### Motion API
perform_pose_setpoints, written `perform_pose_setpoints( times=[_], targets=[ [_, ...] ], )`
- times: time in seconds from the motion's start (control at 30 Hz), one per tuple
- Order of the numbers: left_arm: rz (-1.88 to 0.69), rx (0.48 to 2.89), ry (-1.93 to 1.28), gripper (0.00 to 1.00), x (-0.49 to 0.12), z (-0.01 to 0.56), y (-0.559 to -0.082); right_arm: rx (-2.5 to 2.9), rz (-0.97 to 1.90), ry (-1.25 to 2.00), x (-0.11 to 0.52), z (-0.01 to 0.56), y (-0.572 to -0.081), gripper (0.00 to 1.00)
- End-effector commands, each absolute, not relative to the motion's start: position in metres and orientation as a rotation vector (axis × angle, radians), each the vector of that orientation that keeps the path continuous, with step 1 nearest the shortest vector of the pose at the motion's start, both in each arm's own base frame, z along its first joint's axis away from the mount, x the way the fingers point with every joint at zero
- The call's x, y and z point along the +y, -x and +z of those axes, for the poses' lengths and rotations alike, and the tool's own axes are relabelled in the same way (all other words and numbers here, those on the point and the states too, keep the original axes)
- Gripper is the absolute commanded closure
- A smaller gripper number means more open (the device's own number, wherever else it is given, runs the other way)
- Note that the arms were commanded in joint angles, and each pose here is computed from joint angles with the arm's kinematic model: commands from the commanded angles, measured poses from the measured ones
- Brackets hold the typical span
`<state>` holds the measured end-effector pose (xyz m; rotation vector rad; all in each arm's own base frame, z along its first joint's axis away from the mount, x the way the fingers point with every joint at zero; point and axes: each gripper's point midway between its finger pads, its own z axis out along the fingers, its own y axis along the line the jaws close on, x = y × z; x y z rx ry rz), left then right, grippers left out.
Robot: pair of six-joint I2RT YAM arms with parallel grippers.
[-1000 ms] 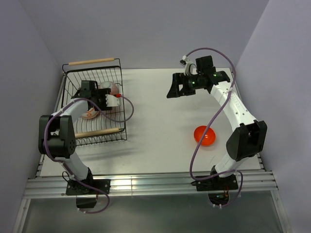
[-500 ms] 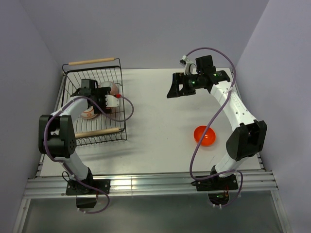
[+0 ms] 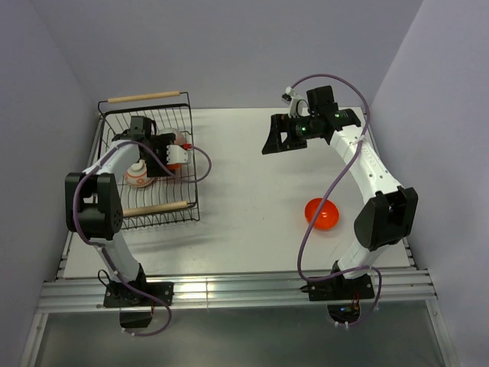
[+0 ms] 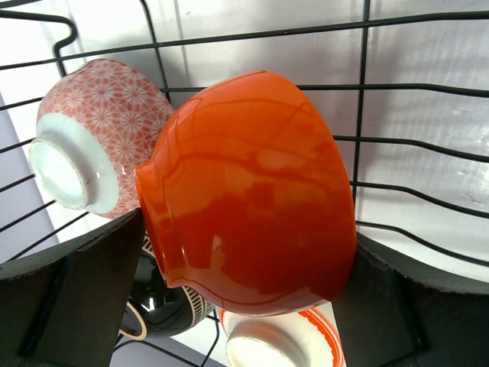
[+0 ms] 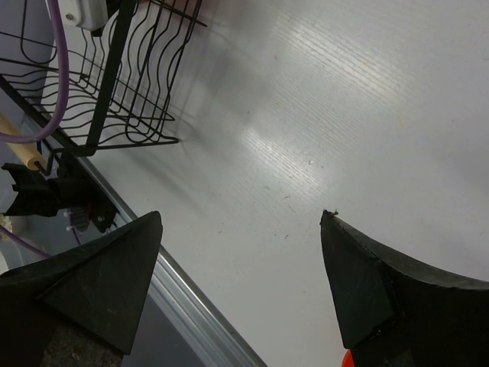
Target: Load the bowls into the dish rack
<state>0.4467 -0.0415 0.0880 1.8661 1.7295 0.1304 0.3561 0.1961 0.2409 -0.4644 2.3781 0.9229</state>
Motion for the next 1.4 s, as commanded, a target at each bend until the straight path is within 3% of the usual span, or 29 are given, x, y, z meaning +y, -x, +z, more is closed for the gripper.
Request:
perform_pose_setpoints(
  times=[0.0,0.43,0.67,1.1,1.37],
  targets=[
    [-0.010,1.788,-1.943,0.01,-0.047,0.076,-0.424,2.327,0.917,0.492,0.195,0.257,-0.362,0.09],
    [-0.029,1.814,-1.989,0.01,-0.043,0.070,-0.413,2.332,0.917,0.490,0.195,0.259,-0.362,0.09],
    [0.091,1.776,-1.795,0.00,-0.049,0.083,-0.436,2.330,0.907,0.490,0.194,0.260,-0.362,0.09],
    [0.065,1.749,-1.762,0.01,-0.055,0.092,-0.423,2.331,0.906,0.487,0.194,0.258,-0.361,0.09],
    [0.179,1.666,-1.679,0.00,-0.055,0.101,-0.424,2.338,0.903,0.484,0.193,0.255,-0.358,0.09]
  ],
)
